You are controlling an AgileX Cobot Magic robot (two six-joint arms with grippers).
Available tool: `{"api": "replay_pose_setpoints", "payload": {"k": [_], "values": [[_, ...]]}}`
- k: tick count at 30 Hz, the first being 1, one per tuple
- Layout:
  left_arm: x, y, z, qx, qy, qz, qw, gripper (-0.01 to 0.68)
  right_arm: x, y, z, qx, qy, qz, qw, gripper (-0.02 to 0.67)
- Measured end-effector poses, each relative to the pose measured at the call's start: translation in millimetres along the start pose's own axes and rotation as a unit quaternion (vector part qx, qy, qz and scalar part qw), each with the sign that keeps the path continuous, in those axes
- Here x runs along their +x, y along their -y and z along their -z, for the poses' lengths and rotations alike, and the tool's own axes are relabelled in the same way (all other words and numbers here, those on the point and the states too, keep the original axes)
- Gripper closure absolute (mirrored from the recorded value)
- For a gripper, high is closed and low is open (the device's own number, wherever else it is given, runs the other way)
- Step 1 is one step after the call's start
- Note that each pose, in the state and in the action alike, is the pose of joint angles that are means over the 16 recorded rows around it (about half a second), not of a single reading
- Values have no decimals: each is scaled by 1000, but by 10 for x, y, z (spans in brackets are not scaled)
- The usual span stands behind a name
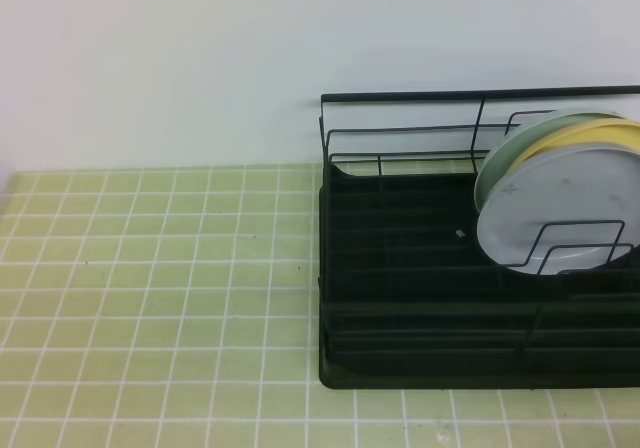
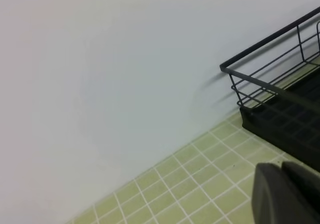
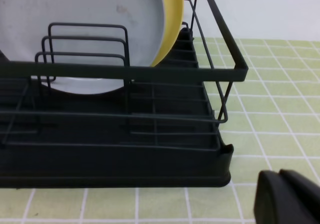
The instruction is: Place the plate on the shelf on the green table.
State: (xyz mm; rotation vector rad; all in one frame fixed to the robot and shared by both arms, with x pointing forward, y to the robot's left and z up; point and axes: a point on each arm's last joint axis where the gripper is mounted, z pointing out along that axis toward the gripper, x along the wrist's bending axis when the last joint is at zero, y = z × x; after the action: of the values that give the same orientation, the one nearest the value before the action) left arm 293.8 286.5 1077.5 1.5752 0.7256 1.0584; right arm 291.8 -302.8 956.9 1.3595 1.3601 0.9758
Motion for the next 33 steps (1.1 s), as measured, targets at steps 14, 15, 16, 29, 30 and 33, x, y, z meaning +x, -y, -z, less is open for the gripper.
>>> {"api": "replay_pose_setpoints", "payload": {"k": [14, 15, 16, 29, 30, 33], "values": [[-4, 75, 11, -13, -72, 80, 994, 673, -1, -12, 3, -1, 0, 0, 1000, 649], [-4, 103, 16, -15, -85, 95, 992, 673, -1, -12, 3, -1, 0, 0, 1000, 649], [-4, 137, 22, -18, -98, 110, 989, 673, -1, -12, 3, -1, 0, 0, 1000, 649], [-88, 794, 99, 47, -237, 195, 951, 673, 0, 1, 0, 1, 0, 0, 1000, 649], [-97, 830, 101, 57, -239, 194, 950, 673, 0, 1, 0, 1, 0, 0, 1000, 649], [-119, 909, 100, 80, -236, 187, 950, 673, 0, 2, 0, 1, 0, -1, 1000, 649]]}}
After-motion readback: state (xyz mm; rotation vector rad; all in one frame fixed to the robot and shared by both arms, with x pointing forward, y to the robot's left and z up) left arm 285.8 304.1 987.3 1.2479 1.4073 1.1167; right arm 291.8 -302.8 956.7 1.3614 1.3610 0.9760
